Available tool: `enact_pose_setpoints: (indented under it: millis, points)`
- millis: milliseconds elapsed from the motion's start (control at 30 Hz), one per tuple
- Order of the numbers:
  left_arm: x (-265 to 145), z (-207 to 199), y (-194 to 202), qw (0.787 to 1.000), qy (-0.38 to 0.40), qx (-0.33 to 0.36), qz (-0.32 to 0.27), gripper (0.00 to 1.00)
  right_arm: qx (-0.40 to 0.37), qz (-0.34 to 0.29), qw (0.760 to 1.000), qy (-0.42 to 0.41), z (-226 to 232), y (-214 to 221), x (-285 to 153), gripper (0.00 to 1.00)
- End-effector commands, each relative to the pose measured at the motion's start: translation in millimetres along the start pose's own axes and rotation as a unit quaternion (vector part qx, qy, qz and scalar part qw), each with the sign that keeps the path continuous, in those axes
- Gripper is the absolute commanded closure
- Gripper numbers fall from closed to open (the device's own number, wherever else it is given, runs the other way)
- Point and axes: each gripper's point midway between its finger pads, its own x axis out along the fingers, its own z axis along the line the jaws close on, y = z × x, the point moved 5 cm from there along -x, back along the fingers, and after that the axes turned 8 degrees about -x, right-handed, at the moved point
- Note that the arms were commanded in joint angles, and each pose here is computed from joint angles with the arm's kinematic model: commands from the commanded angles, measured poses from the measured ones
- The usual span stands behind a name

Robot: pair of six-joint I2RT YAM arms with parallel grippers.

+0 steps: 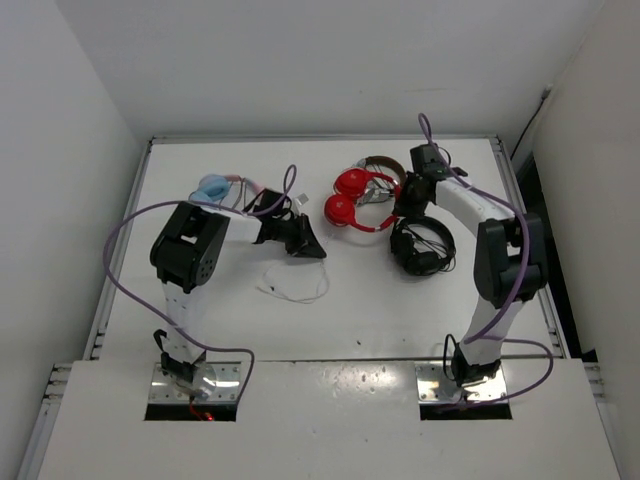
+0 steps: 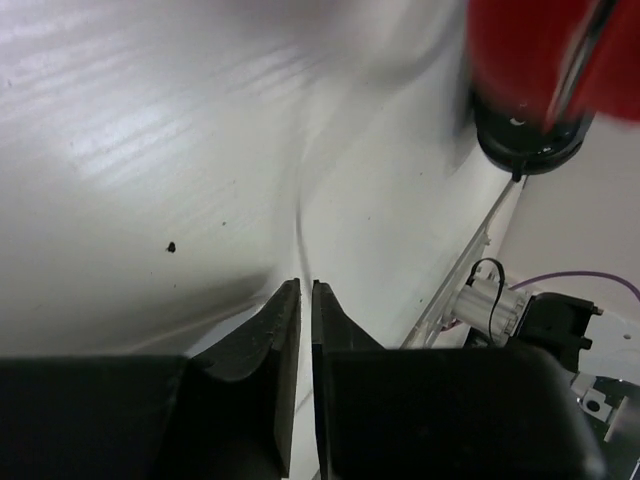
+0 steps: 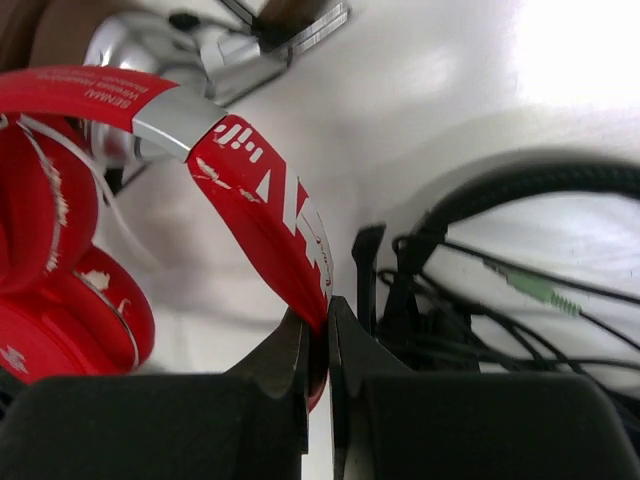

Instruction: Wrap the headphones

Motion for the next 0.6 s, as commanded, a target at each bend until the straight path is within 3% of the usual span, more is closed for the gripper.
enact_pose_setpoints:
  millis: [0,367,500,567]
  points:
    - [0.9,-1.0,6.3,1.000,-0.007,0.004,0.019,0.85,0.029,-0.092,0.995,-0.037,24.3,-51.2,-11.8,1.00]
    - [-10.9,5.1,11.0,0.997,-0.051,0.049,0.025,0.79,0.024,-0.087,0.995,-0.034,24.5,-52.7,-3.4,1.00]
    - [-25.5,-21.6,0.6,0.989,-0.043,0.138,0.000,0.77,0.020,-0.084,0.996,-0.032,21.9,-48.5,-4.0,1.00]
    - [-35.8,-39.3,-14.7,0.975,-0.045,0.219,-0.020,0.76,0.020,-0.089,0.995,-0.035,23.2,-50.5,-8.7,1.00]
